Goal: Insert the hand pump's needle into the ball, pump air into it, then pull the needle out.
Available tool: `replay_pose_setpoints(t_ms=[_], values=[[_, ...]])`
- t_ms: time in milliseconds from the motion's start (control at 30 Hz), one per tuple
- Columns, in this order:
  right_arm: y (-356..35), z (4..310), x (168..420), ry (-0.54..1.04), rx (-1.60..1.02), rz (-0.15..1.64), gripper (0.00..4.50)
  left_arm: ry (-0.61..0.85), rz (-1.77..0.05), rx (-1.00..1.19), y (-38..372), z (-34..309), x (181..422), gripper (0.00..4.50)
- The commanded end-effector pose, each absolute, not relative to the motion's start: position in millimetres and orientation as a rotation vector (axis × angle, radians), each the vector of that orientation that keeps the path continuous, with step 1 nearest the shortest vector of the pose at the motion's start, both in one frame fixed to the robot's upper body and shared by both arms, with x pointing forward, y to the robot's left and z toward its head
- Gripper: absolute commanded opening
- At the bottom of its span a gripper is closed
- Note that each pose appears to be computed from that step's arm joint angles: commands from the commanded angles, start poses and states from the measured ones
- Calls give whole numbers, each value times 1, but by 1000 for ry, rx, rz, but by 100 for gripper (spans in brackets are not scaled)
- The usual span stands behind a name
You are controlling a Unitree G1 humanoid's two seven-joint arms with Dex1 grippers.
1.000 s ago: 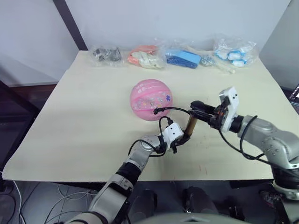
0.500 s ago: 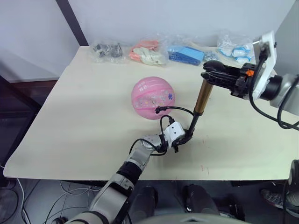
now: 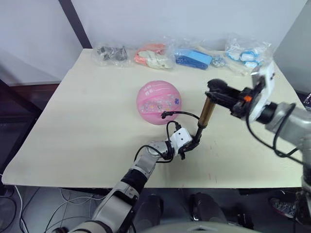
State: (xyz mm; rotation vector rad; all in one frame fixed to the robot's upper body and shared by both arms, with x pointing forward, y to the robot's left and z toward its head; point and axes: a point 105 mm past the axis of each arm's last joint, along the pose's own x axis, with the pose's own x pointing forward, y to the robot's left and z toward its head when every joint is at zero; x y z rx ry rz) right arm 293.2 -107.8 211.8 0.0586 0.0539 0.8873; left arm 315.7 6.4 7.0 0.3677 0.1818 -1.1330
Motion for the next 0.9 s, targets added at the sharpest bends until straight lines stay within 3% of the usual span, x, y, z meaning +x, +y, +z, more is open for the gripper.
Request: replay_pose_setpoints(t_ms=[33, 333, 400, 633, 767, 900], values=[[-100, 129, 291, 318, 103, 874, 111, 480, -1113, 409, 42, -57, 290, 107], [-93, 32, 262, 553, 74, 876, 111, 482, -1106, 405, 42, -57, 291, 107], [-94, 29, 261, 552, 84, 869, 111, 481, -1107, 405, 42, -57, 291, 107], [-107, 102, 287, 329, 61, 861, 111, 485, -1105, 406, 43, -59, 291, 107], [-119, 195, 302, 93, 71, 874, 111, 484, -1108, 405, 43, -59, 290, 107], [-125, 245, 299, 1, 67, 899, 111, 484, -1109, 404, 43, -60, 289, 107]])
